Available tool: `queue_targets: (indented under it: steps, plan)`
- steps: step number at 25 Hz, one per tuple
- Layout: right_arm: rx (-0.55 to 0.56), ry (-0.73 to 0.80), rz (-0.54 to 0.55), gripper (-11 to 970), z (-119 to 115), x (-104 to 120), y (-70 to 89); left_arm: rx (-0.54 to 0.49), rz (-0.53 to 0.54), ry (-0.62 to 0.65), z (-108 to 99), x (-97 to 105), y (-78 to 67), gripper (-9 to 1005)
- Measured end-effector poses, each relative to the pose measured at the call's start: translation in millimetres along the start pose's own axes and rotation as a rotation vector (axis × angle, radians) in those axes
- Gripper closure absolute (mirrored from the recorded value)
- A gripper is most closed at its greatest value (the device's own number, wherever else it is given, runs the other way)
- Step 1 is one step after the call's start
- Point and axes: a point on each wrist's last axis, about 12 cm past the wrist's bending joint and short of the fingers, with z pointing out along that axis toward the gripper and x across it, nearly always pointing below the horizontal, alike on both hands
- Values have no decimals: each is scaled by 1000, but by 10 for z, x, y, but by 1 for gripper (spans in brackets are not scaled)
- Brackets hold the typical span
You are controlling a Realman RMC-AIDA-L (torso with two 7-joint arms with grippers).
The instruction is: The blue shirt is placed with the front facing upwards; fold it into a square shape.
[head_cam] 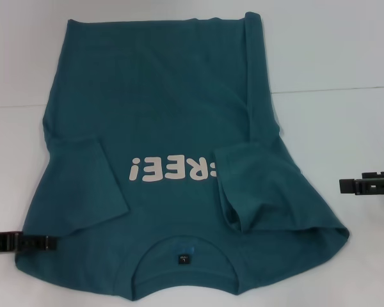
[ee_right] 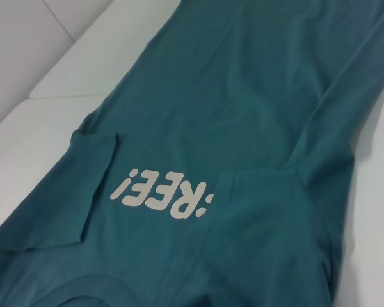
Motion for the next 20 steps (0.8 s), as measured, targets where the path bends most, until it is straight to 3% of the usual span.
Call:
queue_targets:
  steps: [14, 20]
  plan:
    - [2, -7, 14, 89, -16, 1, -40, -14, -20, -12, 28, 12, 74, 181]
    - [7, -11, 13, 90, -34, -15, -51, -25, -10, -5, 53, 2, 79, 341]
